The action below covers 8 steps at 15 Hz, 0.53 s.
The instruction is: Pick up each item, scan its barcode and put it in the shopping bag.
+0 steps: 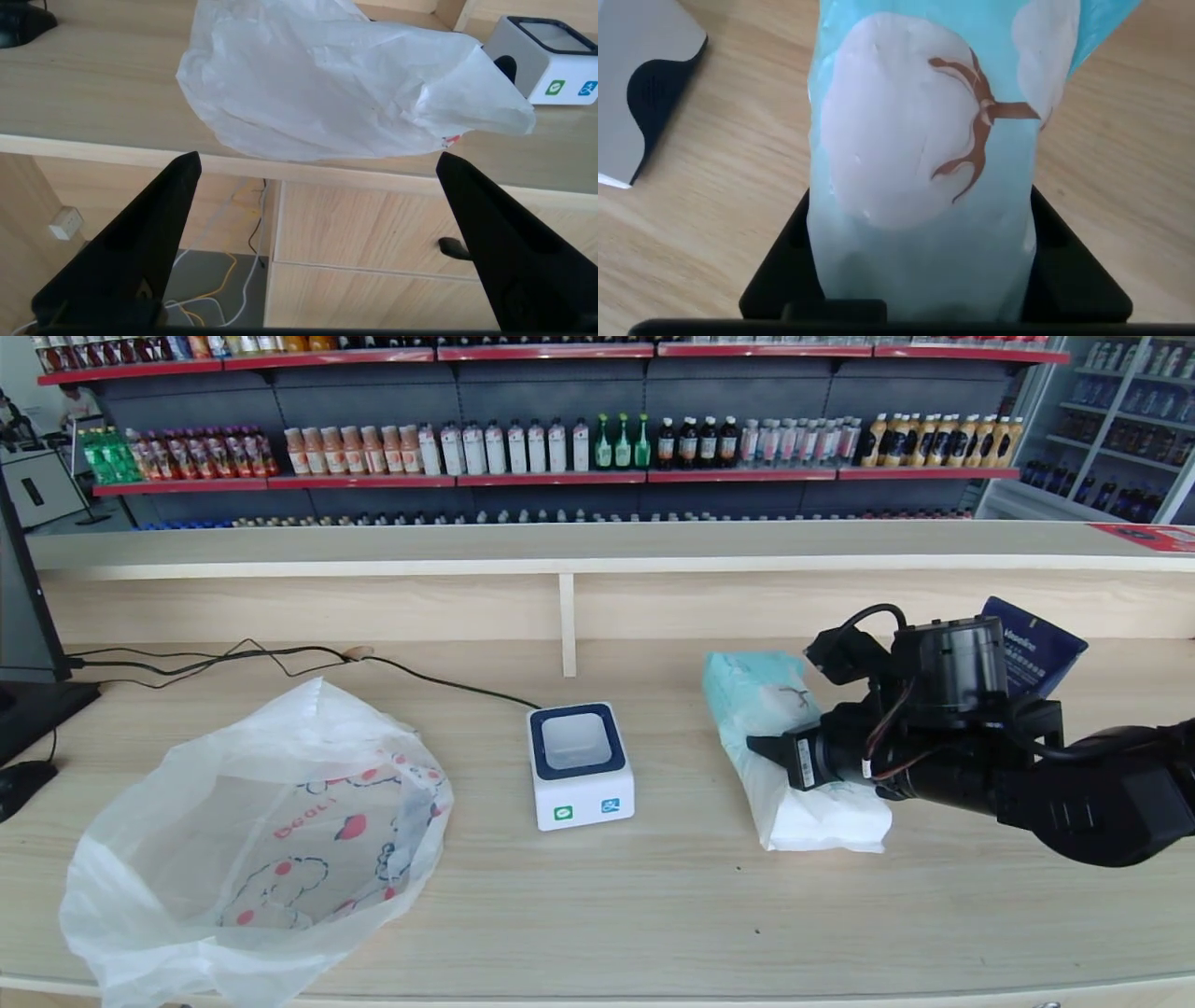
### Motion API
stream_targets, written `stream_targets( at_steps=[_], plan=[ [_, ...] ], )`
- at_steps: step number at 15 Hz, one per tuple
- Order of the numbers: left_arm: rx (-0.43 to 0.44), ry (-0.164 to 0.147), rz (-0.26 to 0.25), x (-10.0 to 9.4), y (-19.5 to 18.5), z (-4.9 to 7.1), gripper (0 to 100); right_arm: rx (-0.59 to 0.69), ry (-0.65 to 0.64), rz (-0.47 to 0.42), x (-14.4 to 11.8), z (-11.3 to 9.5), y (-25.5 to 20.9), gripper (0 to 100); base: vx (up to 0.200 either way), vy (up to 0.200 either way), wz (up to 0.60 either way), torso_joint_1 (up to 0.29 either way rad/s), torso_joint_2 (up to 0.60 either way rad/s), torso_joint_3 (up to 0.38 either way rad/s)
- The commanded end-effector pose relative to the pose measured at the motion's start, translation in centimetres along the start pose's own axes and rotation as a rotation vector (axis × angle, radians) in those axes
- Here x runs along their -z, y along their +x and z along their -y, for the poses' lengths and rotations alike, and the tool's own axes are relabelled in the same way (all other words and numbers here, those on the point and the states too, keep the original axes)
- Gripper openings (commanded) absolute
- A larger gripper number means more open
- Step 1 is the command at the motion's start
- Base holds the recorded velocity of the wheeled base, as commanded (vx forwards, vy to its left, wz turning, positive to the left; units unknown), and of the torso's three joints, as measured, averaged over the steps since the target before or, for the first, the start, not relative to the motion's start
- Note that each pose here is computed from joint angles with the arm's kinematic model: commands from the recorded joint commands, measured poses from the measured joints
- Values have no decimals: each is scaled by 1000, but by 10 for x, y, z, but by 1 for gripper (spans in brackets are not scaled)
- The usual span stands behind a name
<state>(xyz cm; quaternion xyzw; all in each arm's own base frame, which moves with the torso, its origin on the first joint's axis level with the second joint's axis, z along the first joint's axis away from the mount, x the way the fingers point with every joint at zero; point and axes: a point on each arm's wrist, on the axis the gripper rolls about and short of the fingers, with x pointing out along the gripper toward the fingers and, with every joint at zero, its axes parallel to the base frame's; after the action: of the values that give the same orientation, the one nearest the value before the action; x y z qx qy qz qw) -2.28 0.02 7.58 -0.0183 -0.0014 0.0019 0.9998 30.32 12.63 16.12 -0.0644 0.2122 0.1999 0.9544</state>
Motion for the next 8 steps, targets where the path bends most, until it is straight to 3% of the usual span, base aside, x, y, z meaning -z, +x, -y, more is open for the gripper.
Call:
stream_targets(
  at_steps=[1, 6, 8],
  plan=[
    [-1, 0, 0, 0, 0, 0, 100, 4, -6, 57, -11, 0, -18, 0, 0, 0, 0, 0, 0, 0],
    [-1, 0, 0, 0, 0, 0, 100, 2, -13, 160, -29, -3, -57, 0, 0, 0, 0, 0, 0, 0],
    [-1, 0, 0, 0, 0, 0, 100, -40, -23, 219, -32, -14, -86, 0, 0, 0, 0, 0, 0, 0]
  ],
)
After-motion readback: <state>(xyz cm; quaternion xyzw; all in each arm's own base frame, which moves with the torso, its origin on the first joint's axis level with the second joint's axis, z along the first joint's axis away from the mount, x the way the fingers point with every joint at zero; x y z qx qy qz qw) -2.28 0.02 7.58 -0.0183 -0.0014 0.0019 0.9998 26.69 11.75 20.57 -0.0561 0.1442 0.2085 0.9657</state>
